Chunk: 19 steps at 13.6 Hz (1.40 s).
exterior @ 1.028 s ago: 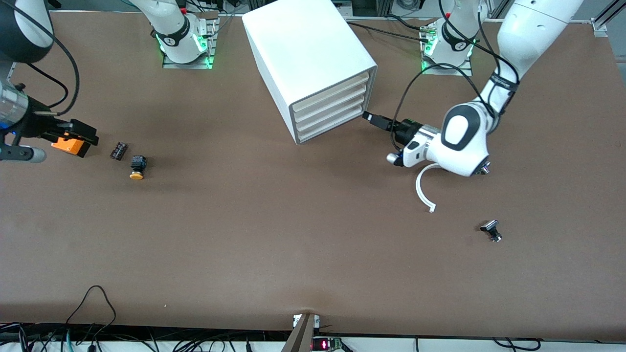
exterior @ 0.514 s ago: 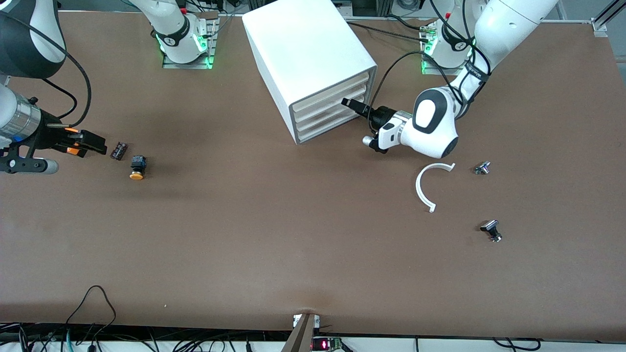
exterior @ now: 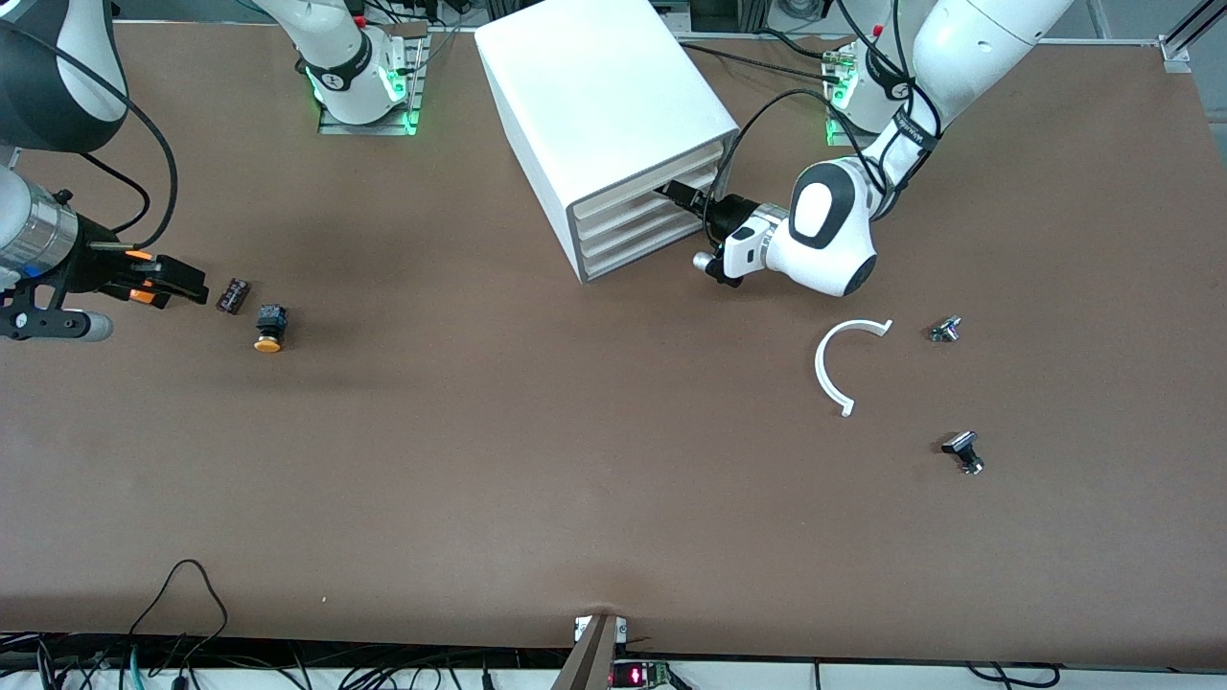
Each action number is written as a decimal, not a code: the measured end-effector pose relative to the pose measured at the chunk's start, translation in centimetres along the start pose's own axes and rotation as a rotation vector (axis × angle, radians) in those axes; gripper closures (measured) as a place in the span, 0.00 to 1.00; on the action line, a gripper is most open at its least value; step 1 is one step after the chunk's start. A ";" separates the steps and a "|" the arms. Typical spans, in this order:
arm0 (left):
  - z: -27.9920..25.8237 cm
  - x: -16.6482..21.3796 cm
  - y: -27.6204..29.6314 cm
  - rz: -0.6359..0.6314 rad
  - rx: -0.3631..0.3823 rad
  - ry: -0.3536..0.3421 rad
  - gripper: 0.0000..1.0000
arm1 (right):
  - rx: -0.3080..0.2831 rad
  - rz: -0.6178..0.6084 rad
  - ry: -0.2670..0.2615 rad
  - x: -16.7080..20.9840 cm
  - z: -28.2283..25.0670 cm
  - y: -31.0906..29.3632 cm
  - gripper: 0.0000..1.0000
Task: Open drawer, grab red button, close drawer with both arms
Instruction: 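Pull the drawer open with the left gripper while the right gripper approaches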
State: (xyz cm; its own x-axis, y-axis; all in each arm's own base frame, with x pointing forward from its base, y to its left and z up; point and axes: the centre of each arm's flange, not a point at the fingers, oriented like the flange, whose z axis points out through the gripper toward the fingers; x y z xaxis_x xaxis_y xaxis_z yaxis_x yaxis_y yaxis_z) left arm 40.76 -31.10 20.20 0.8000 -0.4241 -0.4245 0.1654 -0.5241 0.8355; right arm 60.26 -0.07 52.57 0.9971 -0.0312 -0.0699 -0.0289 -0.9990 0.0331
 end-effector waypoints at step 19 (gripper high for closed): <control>-15.7 4.1 -0.6 0.129 0.072 0.314 0.85 | 0.060 -0.089 0.058 0.3 -1.3 -5.8 0.00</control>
State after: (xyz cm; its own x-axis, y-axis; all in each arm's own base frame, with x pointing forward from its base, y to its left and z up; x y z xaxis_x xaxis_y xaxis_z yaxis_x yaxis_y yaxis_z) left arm 52.95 -20.95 23.44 0.9518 -0.2484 -0.1798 0.0192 -0.5368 0.8435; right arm 60.86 5.80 53.64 0.9983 0.0579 -0.0116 0.0575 -0.9979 -0.0310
